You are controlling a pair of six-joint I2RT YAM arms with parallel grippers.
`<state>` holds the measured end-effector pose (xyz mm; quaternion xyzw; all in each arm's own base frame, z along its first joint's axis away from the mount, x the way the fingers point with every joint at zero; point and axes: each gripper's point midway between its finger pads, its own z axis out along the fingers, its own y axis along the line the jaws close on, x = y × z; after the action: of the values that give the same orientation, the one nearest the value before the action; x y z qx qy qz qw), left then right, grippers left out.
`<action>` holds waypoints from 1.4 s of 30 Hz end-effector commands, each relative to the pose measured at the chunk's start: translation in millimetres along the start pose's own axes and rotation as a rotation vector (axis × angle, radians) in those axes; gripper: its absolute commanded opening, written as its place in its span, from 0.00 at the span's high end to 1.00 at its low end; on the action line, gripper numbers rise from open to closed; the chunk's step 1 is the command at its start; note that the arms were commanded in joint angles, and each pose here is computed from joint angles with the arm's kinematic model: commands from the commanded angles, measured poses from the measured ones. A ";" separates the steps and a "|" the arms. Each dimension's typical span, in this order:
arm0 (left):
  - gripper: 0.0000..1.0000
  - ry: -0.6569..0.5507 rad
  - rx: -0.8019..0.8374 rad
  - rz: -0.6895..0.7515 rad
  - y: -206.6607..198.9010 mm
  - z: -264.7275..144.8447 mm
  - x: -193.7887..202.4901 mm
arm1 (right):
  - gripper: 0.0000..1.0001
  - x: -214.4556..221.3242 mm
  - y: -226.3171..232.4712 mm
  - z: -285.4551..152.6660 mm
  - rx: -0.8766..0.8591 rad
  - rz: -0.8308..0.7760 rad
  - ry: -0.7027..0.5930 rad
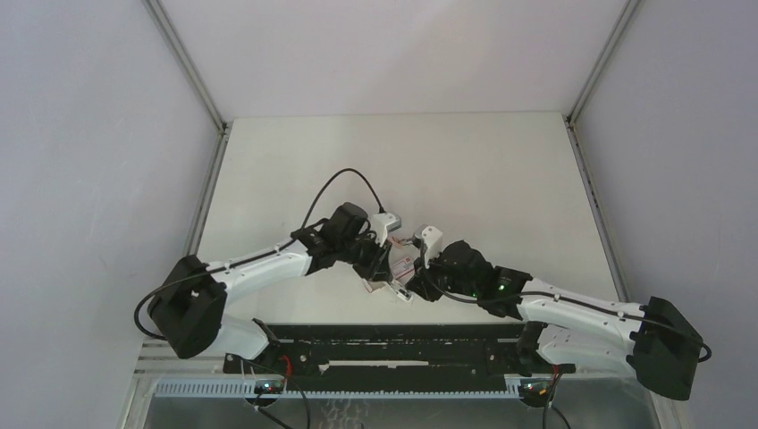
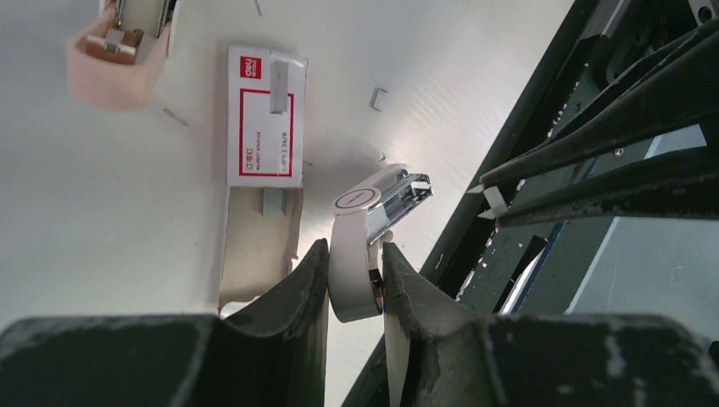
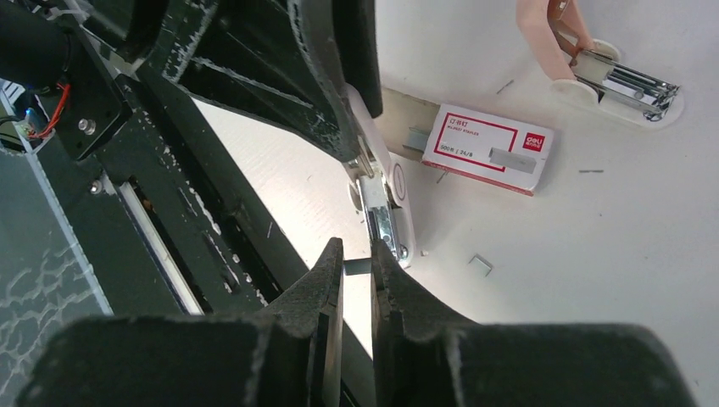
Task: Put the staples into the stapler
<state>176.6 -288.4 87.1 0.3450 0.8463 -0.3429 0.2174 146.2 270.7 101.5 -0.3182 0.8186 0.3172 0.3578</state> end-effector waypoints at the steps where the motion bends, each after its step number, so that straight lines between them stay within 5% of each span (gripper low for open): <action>1: 0.99 -0.049 0.077 0.096 -14.0 4.3 -31.3 | 0.91 -15.4 2.8 5.2 0.003 -0.035 -0.062; 24: 0.45 -0.084 0.045 0.080 0.5 12.5 -34.2 | 0.91 12.5 -8.5 23.6 0.041 -0.072 0.044; 42: 0.50 -0.054 0.029 0.033 8.1 15.0 -16.1 | 0.91 17.1 -8.3 36.4 0.029 -0.112 0.100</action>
<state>195.1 -305.0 78.3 0.3595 0.8323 -0.3548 0.2283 148.9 269.5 44.2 -0.3618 0.8435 0.2497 0.3087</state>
